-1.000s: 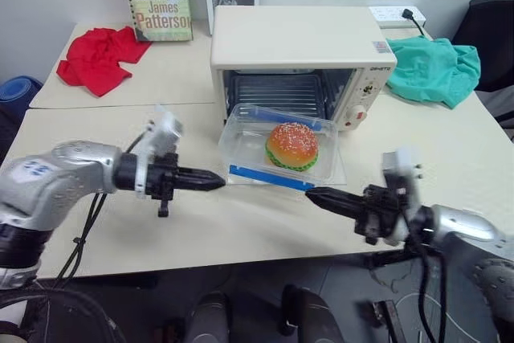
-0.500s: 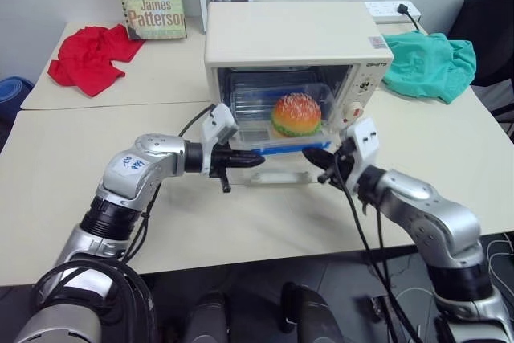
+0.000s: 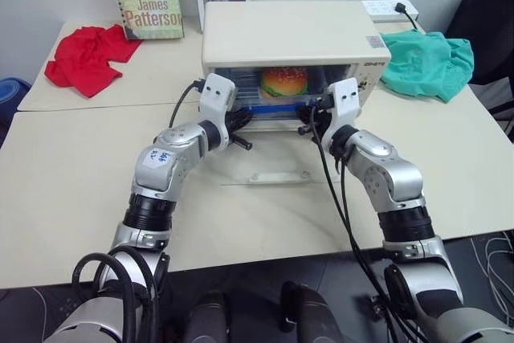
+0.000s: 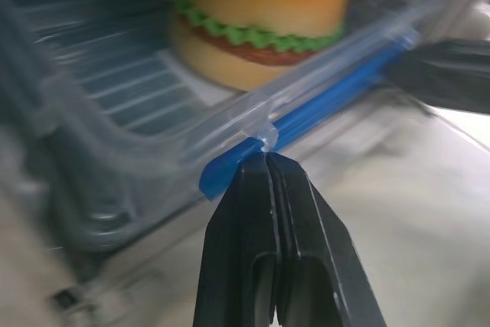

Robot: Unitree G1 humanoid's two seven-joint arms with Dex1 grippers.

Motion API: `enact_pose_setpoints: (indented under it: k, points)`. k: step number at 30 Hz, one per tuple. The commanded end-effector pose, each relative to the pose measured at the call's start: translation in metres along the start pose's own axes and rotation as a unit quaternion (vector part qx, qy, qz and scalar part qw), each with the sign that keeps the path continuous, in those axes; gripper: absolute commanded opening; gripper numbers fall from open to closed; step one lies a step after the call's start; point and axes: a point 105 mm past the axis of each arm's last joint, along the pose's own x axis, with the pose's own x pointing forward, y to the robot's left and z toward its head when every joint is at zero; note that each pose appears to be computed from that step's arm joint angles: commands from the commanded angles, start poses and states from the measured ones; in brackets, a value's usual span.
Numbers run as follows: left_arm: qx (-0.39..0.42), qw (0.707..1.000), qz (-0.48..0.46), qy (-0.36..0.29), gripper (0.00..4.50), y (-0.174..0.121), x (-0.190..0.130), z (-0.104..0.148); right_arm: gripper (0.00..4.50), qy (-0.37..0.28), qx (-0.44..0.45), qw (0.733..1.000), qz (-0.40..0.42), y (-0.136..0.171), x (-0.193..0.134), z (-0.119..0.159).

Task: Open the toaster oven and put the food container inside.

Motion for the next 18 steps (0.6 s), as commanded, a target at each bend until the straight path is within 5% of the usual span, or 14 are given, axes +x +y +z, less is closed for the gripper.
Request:
enact_pose_setpoints:
  k: [1, 4, 7, 13, 18]
  points:
    - [0.008, 1.0, -0.011, -0.024, 0.03, 0.0, -0.013, 0.018, 0.0, -0.034, -0.005, 0.998, 0.056, 0.016, -0.022, 0.02]
    - [0.003, 0.998, -0.044, -0.042, 0.03, -0.004, -0.033, 0.026, 0.0, -0.021, 0.003, 0.995, 0.1, 0.03, -0.048, 0.019]
    - [0.027, 0.992, -0.112, -0.054, 0.63, -0.007, -0.077, 0.033, 0.0, 0.013, -0.003, 0.995, 0.098, 0.033, -0.077, 0.009]
    - [0.098, 0.983, -0.156, -0.021, 2.46, 0.005, -0.14, 0.035, 0.0, 0.088, 0.051, 0.989, 0.106, 0.042, -0.131, -0.027]
    - [0.125, 0.976, -0.176, -0.014, 4.09, 0.013, -0.163, 0.044, 0.0, 0.134, 0.085, 0.986, 0.047, 0.033, -0.136, -0.071]
